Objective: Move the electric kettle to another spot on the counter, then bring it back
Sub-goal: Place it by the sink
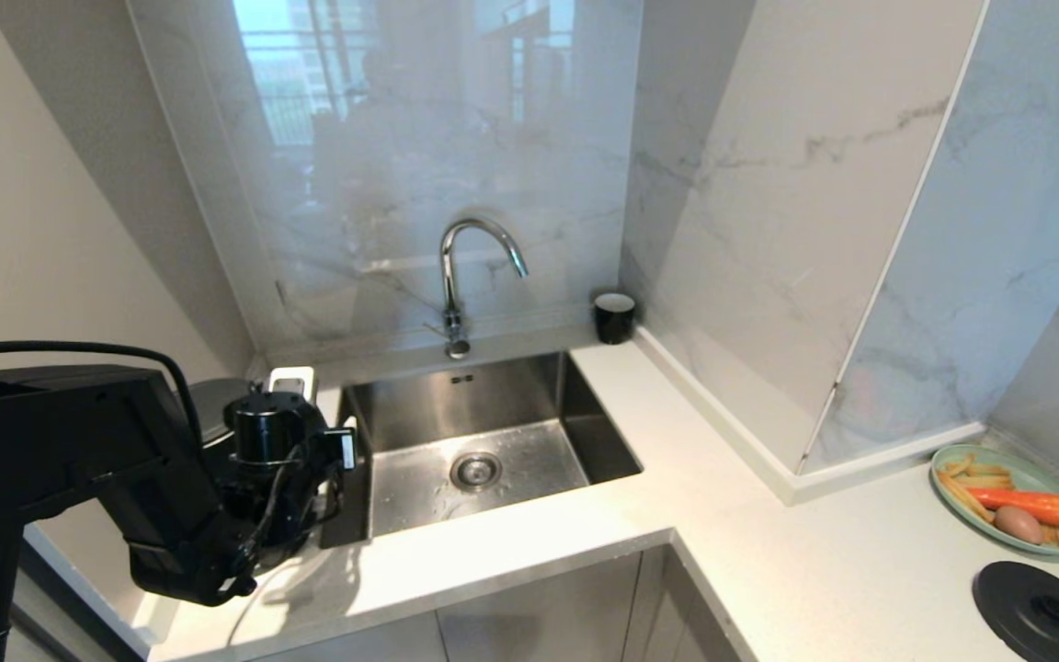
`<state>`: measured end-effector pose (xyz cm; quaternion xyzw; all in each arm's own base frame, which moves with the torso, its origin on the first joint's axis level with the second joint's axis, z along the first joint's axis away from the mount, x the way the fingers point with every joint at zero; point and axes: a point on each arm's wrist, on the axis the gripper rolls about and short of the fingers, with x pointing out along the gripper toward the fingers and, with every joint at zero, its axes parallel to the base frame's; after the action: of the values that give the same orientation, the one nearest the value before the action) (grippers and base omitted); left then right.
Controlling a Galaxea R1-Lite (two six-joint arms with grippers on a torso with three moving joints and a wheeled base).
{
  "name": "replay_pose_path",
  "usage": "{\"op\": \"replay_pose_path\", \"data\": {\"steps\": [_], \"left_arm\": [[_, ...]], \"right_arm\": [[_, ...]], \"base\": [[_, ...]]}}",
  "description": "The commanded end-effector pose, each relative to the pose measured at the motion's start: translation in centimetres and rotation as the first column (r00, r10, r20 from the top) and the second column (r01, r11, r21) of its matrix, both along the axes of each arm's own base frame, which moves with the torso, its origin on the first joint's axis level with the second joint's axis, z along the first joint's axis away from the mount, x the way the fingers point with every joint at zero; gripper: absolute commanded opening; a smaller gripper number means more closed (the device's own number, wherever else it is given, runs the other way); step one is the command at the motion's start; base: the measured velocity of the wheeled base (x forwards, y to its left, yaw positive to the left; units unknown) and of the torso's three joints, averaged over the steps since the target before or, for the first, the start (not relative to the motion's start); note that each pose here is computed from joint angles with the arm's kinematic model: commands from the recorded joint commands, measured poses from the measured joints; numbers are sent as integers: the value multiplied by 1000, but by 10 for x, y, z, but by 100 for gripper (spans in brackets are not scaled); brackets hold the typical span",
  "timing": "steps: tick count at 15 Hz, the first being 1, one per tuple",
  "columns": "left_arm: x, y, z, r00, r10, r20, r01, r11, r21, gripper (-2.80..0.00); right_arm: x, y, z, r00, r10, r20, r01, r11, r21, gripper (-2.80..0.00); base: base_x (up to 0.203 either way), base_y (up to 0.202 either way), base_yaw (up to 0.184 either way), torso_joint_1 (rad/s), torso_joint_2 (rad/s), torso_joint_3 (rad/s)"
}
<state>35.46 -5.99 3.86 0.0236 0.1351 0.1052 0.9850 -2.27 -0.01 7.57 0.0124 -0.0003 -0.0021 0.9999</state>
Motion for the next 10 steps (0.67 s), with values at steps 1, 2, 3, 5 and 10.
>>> {"op": "replay_pose_path", "data": {"steps": [1, 2, 3, 5, 10], "left_arm": [[-6, -2, 1, 1000, -4, -5, 4, 1000, 1, 0], [-10, -3, 0, 1000, -11, -14, 11, 1000, 2, 0], [-14, -4, -1, 999, -16, -29, 17, 1000, 4, 0], [-26, -7, -8, 997, -31, -70, 32, 999, 9, 0], [-35, -13, -11, 999, -10, -31, 10, 1000, 18, 0]], "right_arm": [[0, 0, 0, 1000, 0, 2, 0, 1000, 0, -280], [0, 0, 0, 1000, 0, 0, 0, 1000, 0, -280], [0, 0, 0, 1000, 0, 1, 0, 1000, 0, -280], [0, 0, 0, 1000, 0, 1, 0, 1000, 0, -280], [0, 0, 0, 1000, 0, 0, 0, 1000, 0, -280]], "base": [[0, 0, 0, 0, 0, 0], [0, 0, 0, 0, 0, 0], [0, 0, 0, 0, 0, 0], [0, 0, 0, 0, 0, 0], [0, 0, 0, 0, 0, 0]]}}
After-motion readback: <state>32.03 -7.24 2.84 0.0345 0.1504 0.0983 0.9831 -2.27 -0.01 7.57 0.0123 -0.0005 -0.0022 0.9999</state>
